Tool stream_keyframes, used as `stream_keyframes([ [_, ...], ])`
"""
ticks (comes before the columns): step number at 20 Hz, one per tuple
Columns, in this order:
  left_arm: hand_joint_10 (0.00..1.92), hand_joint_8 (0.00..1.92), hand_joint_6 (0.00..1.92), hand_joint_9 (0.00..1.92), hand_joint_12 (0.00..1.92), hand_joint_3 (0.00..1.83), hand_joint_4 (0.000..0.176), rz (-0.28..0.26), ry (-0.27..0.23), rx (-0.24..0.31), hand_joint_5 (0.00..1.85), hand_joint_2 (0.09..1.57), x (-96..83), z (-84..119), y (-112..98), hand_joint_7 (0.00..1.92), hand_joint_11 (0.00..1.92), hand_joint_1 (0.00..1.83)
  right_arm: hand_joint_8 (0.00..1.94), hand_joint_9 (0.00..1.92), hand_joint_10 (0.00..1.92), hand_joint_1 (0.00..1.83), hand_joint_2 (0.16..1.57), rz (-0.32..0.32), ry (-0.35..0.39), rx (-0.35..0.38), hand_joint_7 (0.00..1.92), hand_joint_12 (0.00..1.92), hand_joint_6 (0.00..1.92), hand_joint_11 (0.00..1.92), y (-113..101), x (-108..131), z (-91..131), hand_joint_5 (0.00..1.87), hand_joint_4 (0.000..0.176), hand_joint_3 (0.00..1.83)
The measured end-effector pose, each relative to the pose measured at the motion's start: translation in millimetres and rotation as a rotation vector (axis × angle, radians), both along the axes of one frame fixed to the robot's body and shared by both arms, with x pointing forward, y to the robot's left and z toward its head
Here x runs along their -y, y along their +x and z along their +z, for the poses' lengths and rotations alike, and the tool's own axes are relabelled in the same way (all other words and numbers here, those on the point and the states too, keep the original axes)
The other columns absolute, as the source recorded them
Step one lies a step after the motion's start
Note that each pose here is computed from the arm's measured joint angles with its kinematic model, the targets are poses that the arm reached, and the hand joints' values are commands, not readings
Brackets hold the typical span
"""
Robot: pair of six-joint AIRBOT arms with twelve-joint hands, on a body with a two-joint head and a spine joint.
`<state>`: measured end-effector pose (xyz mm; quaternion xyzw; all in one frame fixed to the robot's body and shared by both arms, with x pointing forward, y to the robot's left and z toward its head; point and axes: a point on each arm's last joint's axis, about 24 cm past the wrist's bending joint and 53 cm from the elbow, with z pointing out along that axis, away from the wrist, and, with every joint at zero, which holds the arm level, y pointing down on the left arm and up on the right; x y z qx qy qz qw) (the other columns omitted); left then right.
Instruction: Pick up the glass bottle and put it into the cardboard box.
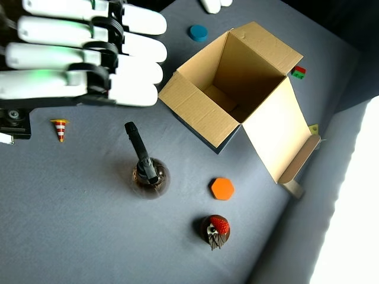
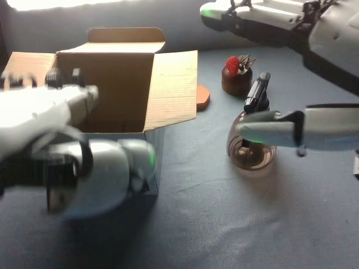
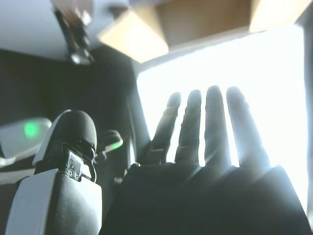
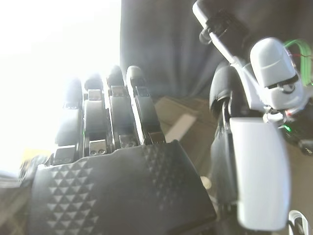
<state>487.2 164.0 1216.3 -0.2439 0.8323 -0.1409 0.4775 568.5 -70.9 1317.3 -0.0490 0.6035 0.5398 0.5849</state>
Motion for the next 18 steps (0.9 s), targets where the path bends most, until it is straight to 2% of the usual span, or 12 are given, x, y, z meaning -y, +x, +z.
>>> stream_keyframes([
  [2, 0.0, 0.0, 0.0, 0.02, 0.0, 0.0, 0.0, -0.005, 0.013, -0.013, 0.0, 1.19, 2.5, -7.2, -11.8, 0.0, 0.0, 0.0, 0.0, 0.08, 0.0, 1.2, 0.97, 0.009, -0.009, -0.046, 0.15, 0.0, 0.0, 0.0, 12.5, 9.5, -5.6, 0.15, 0.0, 0.0],
  [4, 0.0, 0.0, 0.0, 0.02, 0.0, 0.0, 0.0, -0.016, 0.002, -0.037, 0.0, 1.19, 8.8, -17.1, -26.7, 0.0, 0.0, 0.0, 0.0, 0.08, 0.0, 1.2, 0.97, 0.001, -0.015, -0.139, 0.15, 0.0, 0.0, 0.0, 32.0, 22.2, -20.6, 0.14, 0.0, 0.0],
  [6, 0.0, 0.0, 0.0, 0.02, 0.0, 0.01, 0.0, 0.006, -0.012, -0.064, 0.0, 1.2, 7.8, -28.5, -37.3, 0.0, 0.0, 0.02, 0.0, 0.06, 0.0, 1.19, 0.97, -0.016, -0.034, -0.188, 0.13, 0.0, 0.0, 0.0, 45.7, 27.5, -31.2, 0.13, 0.0, 0.0],
  [8, 0.0, 0.0, 0.0, 0.02, 0.0, 0.01, 0.0, 0.047, -0.024, -0.093, 0.01, 1.21, 2.3, -43.4, -46.7, 0.0, 0.0, 0.03, 0.0, 0.06, 0.0, 1.18, 0.97, -0.025, -0.019, -0.279, 0.12, 0.0, 0.0, 0.0, 61.8, 31.9, -40.6, 0.13, 0.0, 0.0],
  [9, 0.0, 0.0, 0.0, 0.02, 0.0, 0.01, 0.0, 0.06, -0.024, -0.095, 0.01, 1.21, -0.2, -47.9, -47.7, 0.0, 0.0, 0.04, 0.01, 0.07, 0.0, 1.18, 0.97, -0.031, -0.015, -0.301, 0.14, 0.0, 0.0, 0.0, 66.1, 33.1, -43.2, 0.14, 0.0, 0.0],
  [12, 0.0, 0.01, 0.01, 0.02, 0.0, 0.0, 0.0, 0.062, -0.026, -0.089, 0.04, 1.19, -1.4, -61.5, -48.2, 0.02, 0.0, 0.03, 0.01, 0.09, 0.01, 1.22, 0.98, -0.051, -0.054, -0.338, 0.16, 0.0, 0.01, 0.0, 75.8, 33.7, -54.6, 0.15, 0.0, 0.0],
  [13, 0.0, 0.01, 0.01, 0.02, 0.0, 0.0, 0.0, 0.056, -0.053, -0.077, 0.04, 1.2, 3.2, -63.5, -46.9, 0.02, 0.0, 0.04, 0.01, 0.09, 0.01, 1.22, 0.98, -0.057, -0.064, -0.345, 0.16, 0.0, 0.01, 0.0, 78.8, 35.6, -57.3, 0.15, 0.0, 0.0],
  [14, 0.0, 0.01, 0.01, 0.02, 0.0, 0.0, 0.0, 0.056, -0.077, -0.086, 0.04, 1.2, 6.0, -75.8, -48.6, 0.02, 0.0, 0.04, 0.01, 0.09, 0.01, 1.22, 0.98, -0.075, -0.075, -0.357, 0.16, 0.0, 0.01, 0.0, 86.1, 38.3, -61.1, 0.15, 0.0, 0.0],
  [16, 0.0, 0.01, 0.01, 0.02, 0.0, 0.0, 0.0, 0.057, -0.093, -0.091, 0.04, 1.2, 7.6, -84.8, -46.2, 0.03, 0.0, 0.05, 0.01, 0.09, 0.01, 1.22, 0.98, -0.09, -0.083, -0.366, 0.16, 0.0, 0.0, 0.0, 92.4, 39.5, -63.7, 0.14, 0.0, 0.0],
  [18, 0.0, 0.01, 0.01, 0.03, 0.0, 0.01, 0.0, 0.031, -0.102, -0.09, 0.05, 1.21, 16.1, -91.2, -42.0, 0.03, 0.0, 0.05, 0.01, 0.07, 0.0, 1.26, 0.98, -0.094, -0.09, -0.376, 0.16, 0.0, 0.0, 0.0, 98.0, 36.7, -67.9, 0.15, 0.0, 0.0],
])
